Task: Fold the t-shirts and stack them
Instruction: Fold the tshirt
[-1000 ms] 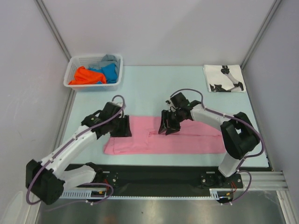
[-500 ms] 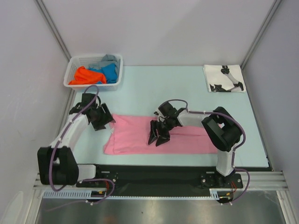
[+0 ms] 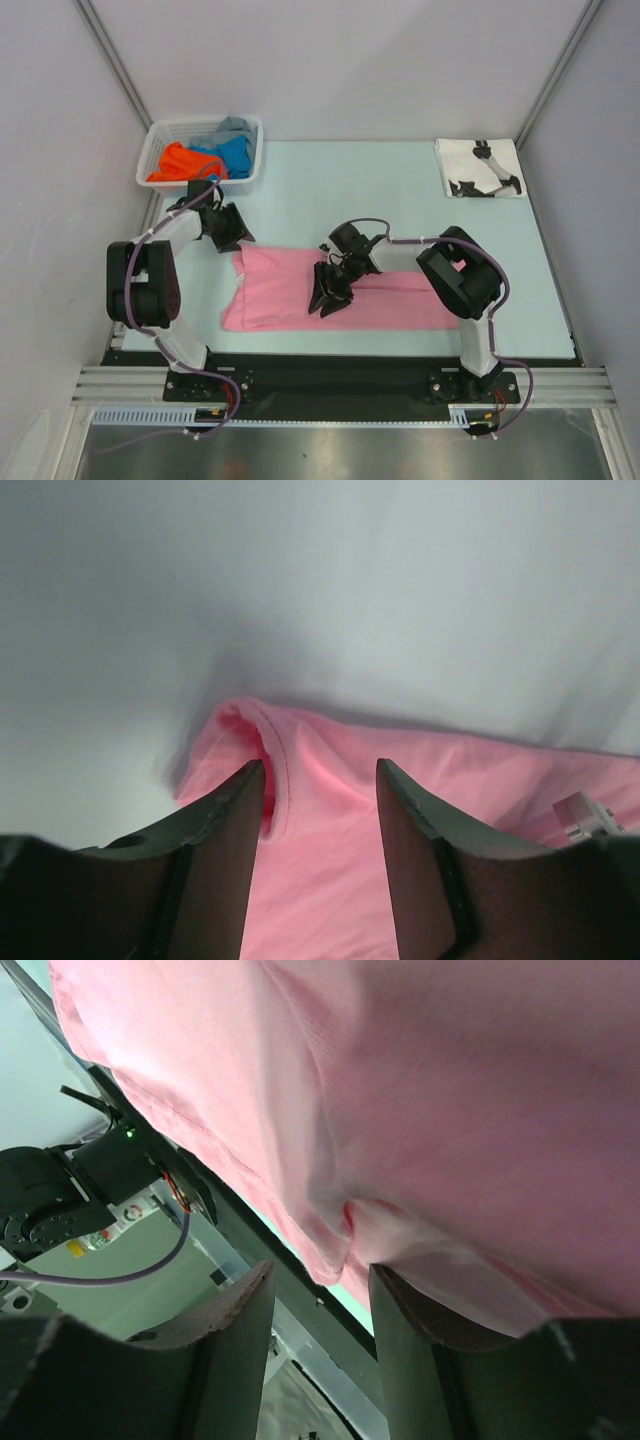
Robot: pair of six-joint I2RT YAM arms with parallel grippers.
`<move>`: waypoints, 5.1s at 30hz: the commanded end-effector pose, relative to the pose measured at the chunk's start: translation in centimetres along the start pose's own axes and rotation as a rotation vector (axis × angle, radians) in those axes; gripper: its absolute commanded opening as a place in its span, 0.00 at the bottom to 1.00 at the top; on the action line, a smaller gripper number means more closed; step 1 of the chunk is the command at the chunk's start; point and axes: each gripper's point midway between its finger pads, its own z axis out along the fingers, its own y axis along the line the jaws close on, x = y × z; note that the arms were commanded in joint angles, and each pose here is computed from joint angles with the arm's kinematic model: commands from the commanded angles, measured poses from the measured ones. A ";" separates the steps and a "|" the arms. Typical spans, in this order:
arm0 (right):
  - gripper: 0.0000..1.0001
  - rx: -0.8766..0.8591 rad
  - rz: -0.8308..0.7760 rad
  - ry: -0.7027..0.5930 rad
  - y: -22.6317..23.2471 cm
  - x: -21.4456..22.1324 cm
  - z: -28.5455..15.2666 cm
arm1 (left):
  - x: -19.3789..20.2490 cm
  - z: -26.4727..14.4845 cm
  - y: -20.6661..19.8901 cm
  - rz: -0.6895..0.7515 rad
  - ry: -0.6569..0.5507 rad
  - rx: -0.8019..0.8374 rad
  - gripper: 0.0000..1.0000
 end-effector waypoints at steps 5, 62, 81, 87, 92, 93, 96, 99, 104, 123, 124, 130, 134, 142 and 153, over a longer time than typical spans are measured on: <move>0.45 -0.025 -0.003 0.024 0.9 0.2 1.7 | -3.8 0.9 -1.0 0.076 -0.073 0.023 0.47; 0.31 0.578 0.552 -0.655 -21.7 -3.3 -29.9 | 2.9 -5.3 -3.7 0.120 -0.071 0.075 0.54; 0.08 0.787 0.722 -0.692 -29.1 -2.4 -31.9 | 2.5 -5.9 -3.1 0.072 -0.054 -0.053 0.60; 0.31 0.903 0.418 -0.721 -21.6 -7.5 -33.5 | 4.9 -8.5 -1.1 -0.090 -0.051 -0.150 0.68; 0.62 0.878 0.030 -0.747 -13.2 -14.3 -32.0 | 8.3 -9.6 0.7 -0.257 -0.040 -0.173 0.63; 0.66 0.873 -0.070 -0.714 -11.7 -15.2 -30.7 | 8.6 -10.3 0.8 -0.276 -0.057 -0.163 0.62; 0.71 0.779 -0.196 -0.691 -9.4 -18.7 -28.0 | 11.0 -10.8 2.1 -0.401 -0.043 -0.176 0.59; 0.73 0.494 -0.360 -0.631 -5.2 -21.5 -23.9 | 13.3 -10.7 3.5 -0.502 -0.015 -0.221 0.58; 0.79 0.149 -0.710 -0.520 3.6 -22.7 -17.5 | 15.5 -11.1 5.1 -0.669 -0.060 -0.242 0.63; 0.58 -0.172 -0.895 -0.353 10.9 -23.5 1.6 | 15.5 -14.1 8.2 -0.799 -0.276 -0.300 0.63; 0.57 -0.170 -0.895 -0.354 10.8 -23.5 2.0 | 15.5 -14.3 8.1 -0.798 -0.283 -0.286 0.63; 0.54 -0.153 -0.872 -0.313 8.7 -23.5 4.0 | 16.2 -14.5 8.6 -0.791 -0.293 -0.281 0.63; 0.54 -0.178 -0.857 -0.291 8.4 -23.3 5.2 | 16.6 -14.3 8.6 -0.796 -0.284 -0.268 0.63; 0.47 -0.225 -0.819 -0.224 8.7 -21.3 8.1 | 16.6 -13.9 8.5 -0.798 -0.280 -0.261 0.63; 0.36 -0.271 -0.749 -0.160 7.7 -20.2 9.2 | 15.8 -14.1 7.5 -0.792 -0.282 -0.221 0.63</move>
